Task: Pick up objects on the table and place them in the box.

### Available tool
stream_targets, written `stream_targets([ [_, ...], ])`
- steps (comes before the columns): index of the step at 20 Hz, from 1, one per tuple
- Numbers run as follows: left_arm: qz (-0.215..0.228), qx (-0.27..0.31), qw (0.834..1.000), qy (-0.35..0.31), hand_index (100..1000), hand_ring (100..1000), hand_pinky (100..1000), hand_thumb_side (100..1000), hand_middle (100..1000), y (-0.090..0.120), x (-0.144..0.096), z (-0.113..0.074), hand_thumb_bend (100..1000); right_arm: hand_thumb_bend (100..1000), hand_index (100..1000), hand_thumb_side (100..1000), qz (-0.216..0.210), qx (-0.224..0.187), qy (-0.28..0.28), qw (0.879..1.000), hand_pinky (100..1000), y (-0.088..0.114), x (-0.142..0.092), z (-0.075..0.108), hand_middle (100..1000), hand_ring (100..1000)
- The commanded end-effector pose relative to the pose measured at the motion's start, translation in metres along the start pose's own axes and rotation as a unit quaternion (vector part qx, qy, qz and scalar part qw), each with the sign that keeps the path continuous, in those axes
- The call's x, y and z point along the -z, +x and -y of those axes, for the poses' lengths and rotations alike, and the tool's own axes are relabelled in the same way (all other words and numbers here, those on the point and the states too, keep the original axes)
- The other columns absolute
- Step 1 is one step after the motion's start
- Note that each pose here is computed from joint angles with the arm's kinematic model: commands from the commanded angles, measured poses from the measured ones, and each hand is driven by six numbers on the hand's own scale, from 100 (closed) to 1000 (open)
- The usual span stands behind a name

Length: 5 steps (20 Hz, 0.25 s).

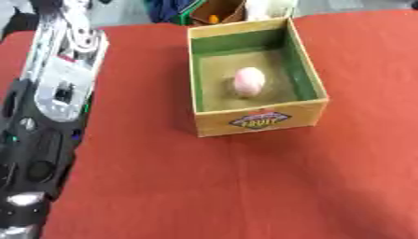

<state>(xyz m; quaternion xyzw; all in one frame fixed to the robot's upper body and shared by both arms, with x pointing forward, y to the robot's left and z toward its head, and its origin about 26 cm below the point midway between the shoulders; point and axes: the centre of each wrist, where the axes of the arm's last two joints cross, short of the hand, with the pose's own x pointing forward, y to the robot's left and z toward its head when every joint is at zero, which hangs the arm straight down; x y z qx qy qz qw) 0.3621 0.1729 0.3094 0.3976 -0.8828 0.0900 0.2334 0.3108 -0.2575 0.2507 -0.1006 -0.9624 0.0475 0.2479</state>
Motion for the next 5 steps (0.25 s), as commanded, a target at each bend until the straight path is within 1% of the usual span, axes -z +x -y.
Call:
stream_targets([
  [1,-0.016,-0.046,0.996,0.079,626,554,559,518,473,0.008,0.009,-0.026,253,100,784,492,0.019,-0.007,-0.001,1.000,541,0.007,0.006,0.006,585,649],
  [5,-0.037,-0.070,0.988,0.132,638,557,565,551,479,0.004,0.004,-0.055,227,100,784,493,0.019,-0.010,-0.004,1.000,541,0.007,0.006,0.007,585,649],
])
